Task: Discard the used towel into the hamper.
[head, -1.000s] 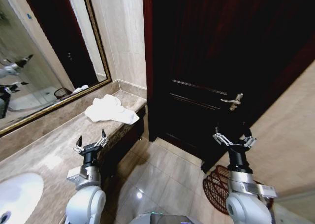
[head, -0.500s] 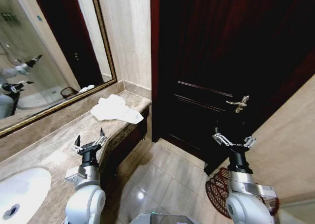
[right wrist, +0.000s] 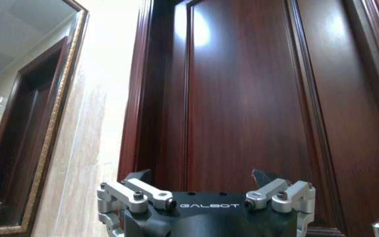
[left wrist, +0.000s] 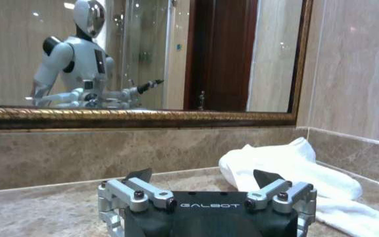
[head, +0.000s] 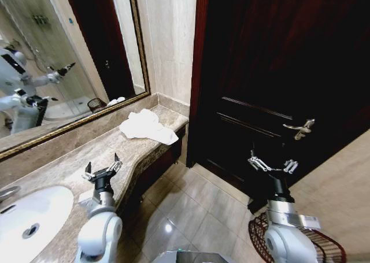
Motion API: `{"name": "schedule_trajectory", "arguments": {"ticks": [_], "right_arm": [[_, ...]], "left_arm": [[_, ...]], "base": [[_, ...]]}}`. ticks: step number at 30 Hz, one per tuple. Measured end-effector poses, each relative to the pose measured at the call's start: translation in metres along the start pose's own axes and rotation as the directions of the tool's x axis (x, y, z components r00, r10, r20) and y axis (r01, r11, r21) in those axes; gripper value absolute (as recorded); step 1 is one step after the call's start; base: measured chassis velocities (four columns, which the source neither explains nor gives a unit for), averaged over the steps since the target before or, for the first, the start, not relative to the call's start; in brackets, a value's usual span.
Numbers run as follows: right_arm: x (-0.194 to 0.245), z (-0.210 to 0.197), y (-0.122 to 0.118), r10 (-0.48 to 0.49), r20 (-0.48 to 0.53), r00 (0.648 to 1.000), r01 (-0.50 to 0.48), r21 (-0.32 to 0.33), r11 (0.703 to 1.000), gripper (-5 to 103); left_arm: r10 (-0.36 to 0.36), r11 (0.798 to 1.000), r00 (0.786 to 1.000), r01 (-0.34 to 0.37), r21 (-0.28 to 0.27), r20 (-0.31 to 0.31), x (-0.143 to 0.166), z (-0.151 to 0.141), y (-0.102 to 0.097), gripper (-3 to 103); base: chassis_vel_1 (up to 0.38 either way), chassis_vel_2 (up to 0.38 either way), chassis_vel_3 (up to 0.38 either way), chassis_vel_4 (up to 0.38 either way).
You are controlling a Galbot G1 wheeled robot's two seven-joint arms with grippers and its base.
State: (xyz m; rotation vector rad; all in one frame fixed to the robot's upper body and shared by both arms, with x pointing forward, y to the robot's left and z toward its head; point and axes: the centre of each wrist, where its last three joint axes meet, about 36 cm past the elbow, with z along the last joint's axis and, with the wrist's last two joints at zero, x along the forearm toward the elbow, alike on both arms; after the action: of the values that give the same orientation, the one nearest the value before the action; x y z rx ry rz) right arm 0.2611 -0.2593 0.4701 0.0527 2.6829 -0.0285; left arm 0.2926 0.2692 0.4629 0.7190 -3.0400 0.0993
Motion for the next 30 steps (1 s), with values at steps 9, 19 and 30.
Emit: {"name": "schedule_trajectory", "arguments": {"ticks": [9, 19, 30], "right_arm": [[0.007, 0.015, -0.004, -0.014, 0.009, 1.000, 0.014, 0.047, 0.999, 100], [0.030, 0.033, -0.006, -0.018, 0.003, 1.000, 0.017, 0.101, 0.995, 100], [0.044, 0.027, -0.009, -0.003, -0.032, 0.999, 0.008, 0.138, 0.990, 100]], "left_arm": [[0.104, 0.995, 0.994, -0.104, 0.010, -0.032, -0.052, 0.020, -0.007, 100], [0.143, 0.989, 0.985, -0.138, 0.058, -0.092, -0.130, 0.022, -0.042, 100], [0.172, 0.984, 0.964, -0.157, 0.084, -0.204, -0.228, 0.020, -0.114, 100]], "base": [[-0.054, 0.043, 0.056, -0.059], [-0.036, 0.046, 0.040, -0.036], [0.000, 0.000, 0.000, 0.000]]}}
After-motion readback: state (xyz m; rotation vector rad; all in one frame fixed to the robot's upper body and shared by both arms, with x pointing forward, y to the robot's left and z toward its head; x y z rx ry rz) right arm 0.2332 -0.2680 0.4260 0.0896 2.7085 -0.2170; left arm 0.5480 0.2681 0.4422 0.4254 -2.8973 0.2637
